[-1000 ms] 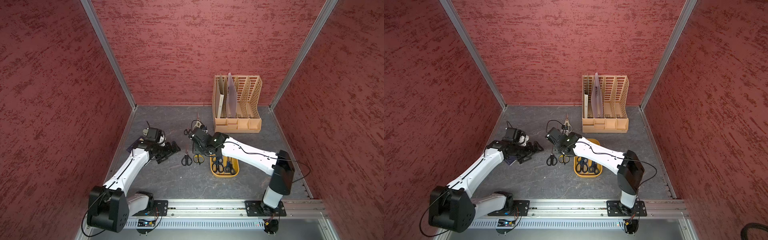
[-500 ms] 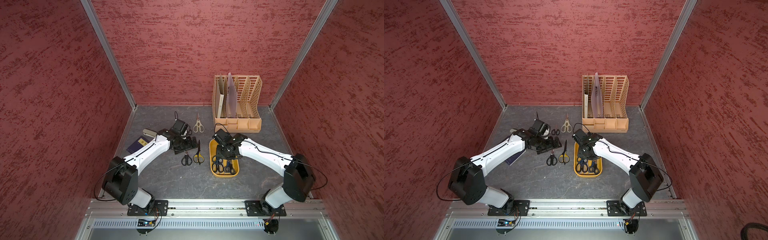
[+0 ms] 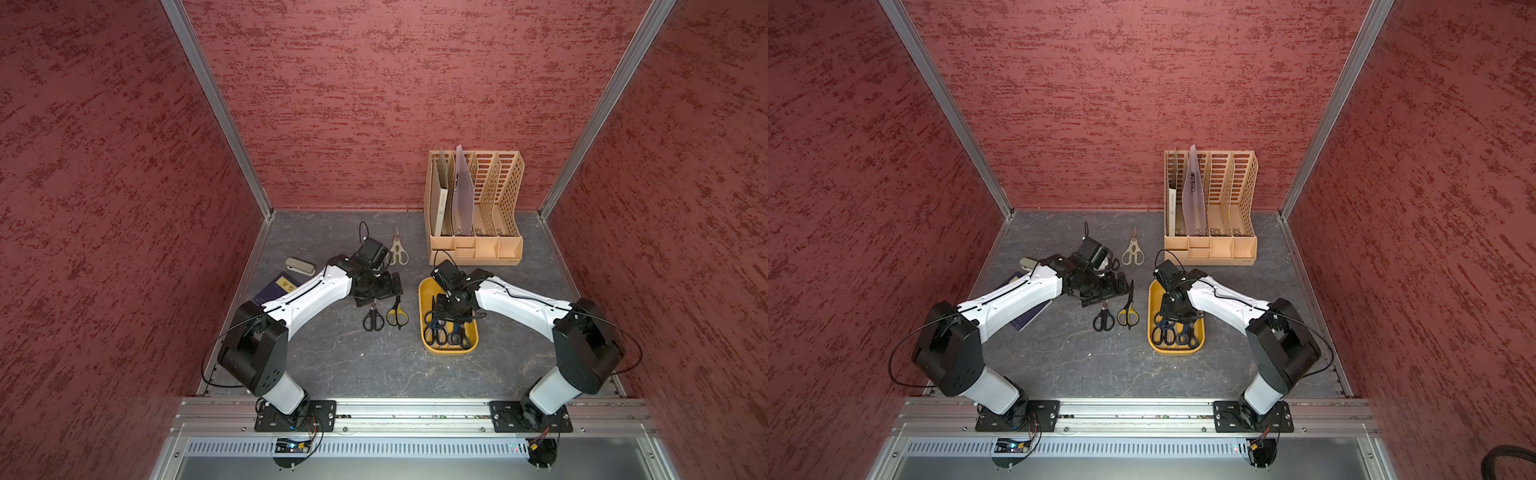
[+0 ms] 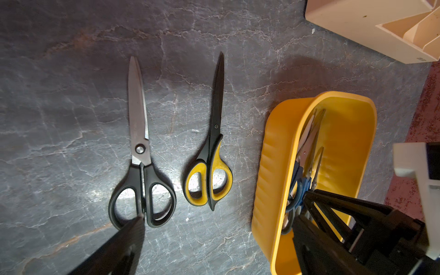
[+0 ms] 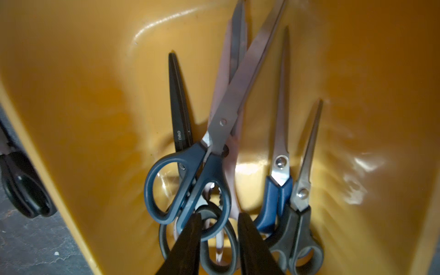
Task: Take the scissors out of the storage box
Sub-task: Pick up the scissors from the storage box.
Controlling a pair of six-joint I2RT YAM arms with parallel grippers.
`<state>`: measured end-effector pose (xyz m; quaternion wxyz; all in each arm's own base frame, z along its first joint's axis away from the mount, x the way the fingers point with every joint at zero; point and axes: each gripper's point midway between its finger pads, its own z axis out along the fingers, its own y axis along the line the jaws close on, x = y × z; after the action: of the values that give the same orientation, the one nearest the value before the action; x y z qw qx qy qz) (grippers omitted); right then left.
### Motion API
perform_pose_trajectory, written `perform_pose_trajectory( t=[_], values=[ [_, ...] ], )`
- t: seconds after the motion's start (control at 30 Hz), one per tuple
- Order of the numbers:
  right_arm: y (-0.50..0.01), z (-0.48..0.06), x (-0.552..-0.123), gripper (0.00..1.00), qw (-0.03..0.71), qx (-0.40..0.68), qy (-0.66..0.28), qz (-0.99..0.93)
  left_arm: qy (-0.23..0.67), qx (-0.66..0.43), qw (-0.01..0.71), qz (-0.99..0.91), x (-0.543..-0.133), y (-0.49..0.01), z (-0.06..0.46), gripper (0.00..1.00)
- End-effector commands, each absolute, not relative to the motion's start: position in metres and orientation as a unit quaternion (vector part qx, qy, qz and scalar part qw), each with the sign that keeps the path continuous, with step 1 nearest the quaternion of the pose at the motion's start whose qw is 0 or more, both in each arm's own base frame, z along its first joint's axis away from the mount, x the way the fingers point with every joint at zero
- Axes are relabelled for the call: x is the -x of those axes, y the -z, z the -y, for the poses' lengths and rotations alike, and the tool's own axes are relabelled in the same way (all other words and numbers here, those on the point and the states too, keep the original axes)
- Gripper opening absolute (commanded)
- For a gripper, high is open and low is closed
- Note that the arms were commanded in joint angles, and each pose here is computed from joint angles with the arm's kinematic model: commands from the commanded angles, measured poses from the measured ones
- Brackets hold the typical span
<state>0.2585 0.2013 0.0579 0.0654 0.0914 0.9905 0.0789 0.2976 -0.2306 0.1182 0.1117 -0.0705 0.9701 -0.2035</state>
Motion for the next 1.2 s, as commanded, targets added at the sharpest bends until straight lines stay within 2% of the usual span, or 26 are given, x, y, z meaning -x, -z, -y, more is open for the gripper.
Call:
perform_pose_trajectory(
  t=[0.0, 0.5, 0.77, 1.17],
  values=[
    [-0.054, -0.205, -0.262, 0.3, 0.063, -0.082, -0.09, -0.991, 0.197, 0.079, 0.12, -0.97, -0.297, -0.123, 0.229, 1.0],
    [-0.031, -0.198, -0.253, 0.23, 0.048, -0.08, -0.083, -0.992, 0.186, 0.089, 0.12, -0.971, -0.282, -0.12, 0.222, 1.0],
    [-0.033, -0.196, -0.257, 0.14, 0.075, -0.076, -0.088, -0.99, 0.189, 0.086, 0.12, -0.971, -0.277, -0.122, 0.226, 1.0],
    [-0.088, -0.184, -0.254, 0.05, 0.115, -0.058, -0.089, -0.988, 0.185, 0.037, 0.13, -0.973, -0.274, -0.13, 0.252, 0.97]
  ],
)
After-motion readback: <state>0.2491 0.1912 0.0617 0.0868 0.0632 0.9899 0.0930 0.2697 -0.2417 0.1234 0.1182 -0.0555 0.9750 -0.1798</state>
